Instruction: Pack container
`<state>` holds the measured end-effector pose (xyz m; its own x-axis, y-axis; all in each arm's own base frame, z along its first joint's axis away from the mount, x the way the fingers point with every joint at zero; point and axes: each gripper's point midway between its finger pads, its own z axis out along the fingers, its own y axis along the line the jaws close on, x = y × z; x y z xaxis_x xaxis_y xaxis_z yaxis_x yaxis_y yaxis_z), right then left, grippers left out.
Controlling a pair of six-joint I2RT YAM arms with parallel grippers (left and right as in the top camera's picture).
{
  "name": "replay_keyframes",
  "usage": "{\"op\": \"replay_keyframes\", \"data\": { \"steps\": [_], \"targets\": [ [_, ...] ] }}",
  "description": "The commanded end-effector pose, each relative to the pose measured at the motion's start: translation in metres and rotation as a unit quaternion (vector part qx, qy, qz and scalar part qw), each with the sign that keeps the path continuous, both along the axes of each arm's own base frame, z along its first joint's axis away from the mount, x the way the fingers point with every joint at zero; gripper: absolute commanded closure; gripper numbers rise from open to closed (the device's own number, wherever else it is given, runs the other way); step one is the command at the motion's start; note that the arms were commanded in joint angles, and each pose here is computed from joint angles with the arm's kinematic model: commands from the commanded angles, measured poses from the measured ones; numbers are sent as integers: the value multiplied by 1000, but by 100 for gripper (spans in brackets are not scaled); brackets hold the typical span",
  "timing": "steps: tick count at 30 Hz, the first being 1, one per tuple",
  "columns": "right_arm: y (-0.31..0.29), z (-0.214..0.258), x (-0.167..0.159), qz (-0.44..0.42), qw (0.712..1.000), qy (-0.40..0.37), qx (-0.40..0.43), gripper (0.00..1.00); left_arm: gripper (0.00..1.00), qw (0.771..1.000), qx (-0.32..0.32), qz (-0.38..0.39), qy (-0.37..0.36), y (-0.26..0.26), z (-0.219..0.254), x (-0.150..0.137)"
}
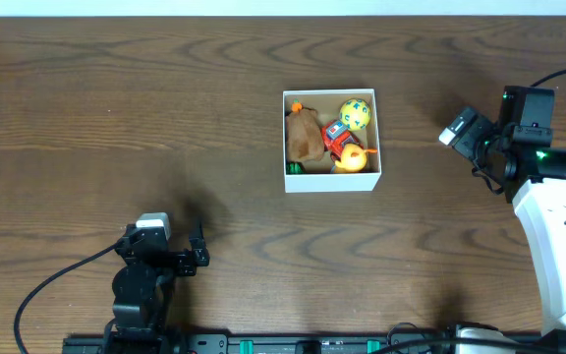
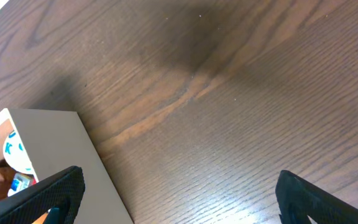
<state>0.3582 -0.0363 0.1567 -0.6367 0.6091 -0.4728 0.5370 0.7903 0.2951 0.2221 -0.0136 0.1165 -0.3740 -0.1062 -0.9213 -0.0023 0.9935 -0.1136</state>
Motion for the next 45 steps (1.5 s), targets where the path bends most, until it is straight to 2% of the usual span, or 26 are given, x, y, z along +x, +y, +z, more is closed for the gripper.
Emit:
{"op": "replay_keyframes", "data": {
  "steps": [1, 28, 33, 36, 40, 45],
  "targets": [
    [-1, 0, 0, -6, 1000, -1, 4, 1, 2, 1000, -5, 2, 6, 0, -7, 0],
    [-1, 0, 0, -6, 1000, 0, 4, 1, 2, 1000, -4, 2, 13, 0, -11, -1],
    [-4, 3, -10, -10, 1000, 9, -9, 1, 2, 1000, -4, 2, 13, 0, -11, -1],
    [-4, 22, -9, -7, 999, -34, -26, 1, 2, 1000, -4, 2, 13, 0, -11, -1],
    [0, 52, -10, 41, 989, -124, -75, 1, 2, 1000, -4, 2, 13, 0, -11, -1],
    [1, 71, -40, 92, 958, -224, -153, 1, 2, 1000, -4, 2, 13, 0, -11, -1]
  ]
}}
